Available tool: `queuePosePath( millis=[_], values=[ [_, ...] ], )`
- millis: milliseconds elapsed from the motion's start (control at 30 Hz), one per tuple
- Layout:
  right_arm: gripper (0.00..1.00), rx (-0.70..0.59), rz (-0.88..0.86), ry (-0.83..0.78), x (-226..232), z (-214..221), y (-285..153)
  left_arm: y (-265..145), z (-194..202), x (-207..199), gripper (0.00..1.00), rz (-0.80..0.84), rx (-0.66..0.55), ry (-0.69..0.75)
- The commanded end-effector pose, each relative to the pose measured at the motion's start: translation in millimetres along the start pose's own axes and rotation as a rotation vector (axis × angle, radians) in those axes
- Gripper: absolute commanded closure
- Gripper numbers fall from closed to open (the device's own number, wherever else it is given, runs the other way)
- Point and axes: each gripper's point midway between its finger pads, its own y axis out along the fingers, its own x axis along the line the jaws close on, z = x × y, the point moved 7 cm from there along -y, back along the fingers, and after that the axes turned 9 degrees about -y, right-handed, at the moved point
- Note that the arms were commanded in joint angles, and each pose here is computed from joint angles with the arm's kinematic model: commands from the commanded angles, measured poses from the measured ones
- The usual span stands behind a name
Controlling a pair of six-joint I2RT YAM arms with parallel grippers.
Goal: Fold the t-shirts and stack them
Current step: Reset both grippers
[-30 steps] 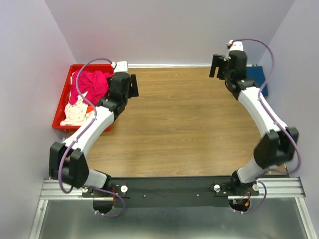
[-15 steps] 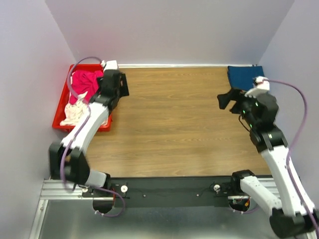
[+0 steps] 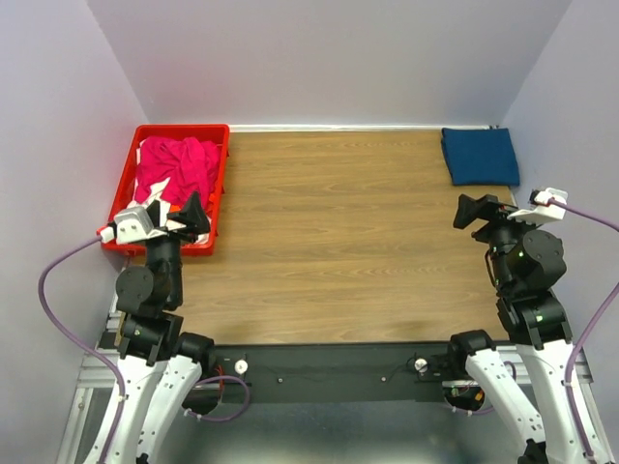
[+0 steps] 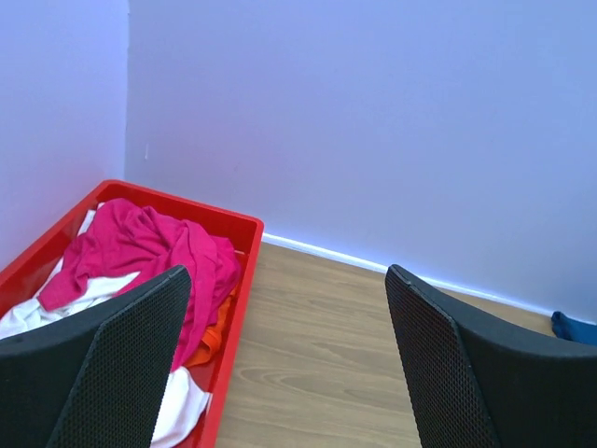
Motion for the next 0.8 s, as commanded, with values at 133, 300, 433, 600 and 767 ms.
queuePosePath(
  millis=[133,300,433,600,767],
  values=[
    [0.0,-0.001,0.073,-0.027,-9,6,3,-3,14,11,0.05,-0.018,-0.047,-0.01],
    [0.0,0.009,0.069,-0.039,-8,9,5,2,29,12,0.04,-0.019,-0.016,-0.031],
    [0.0,0.01,0.061,-0.048,-8,11,5,4,31,12,0.04,-0.017,0.0,-0.01],
    [0.0,0.001,0.064,-0.049,-9,12,3,4,33,11,0.04,-0.004,0.001,-0.015],
    [0.0,0.0,0.07,-0.052,-11,16,1,4,34,11,0.04,0.0,0.001,-0.022]
  ],
)
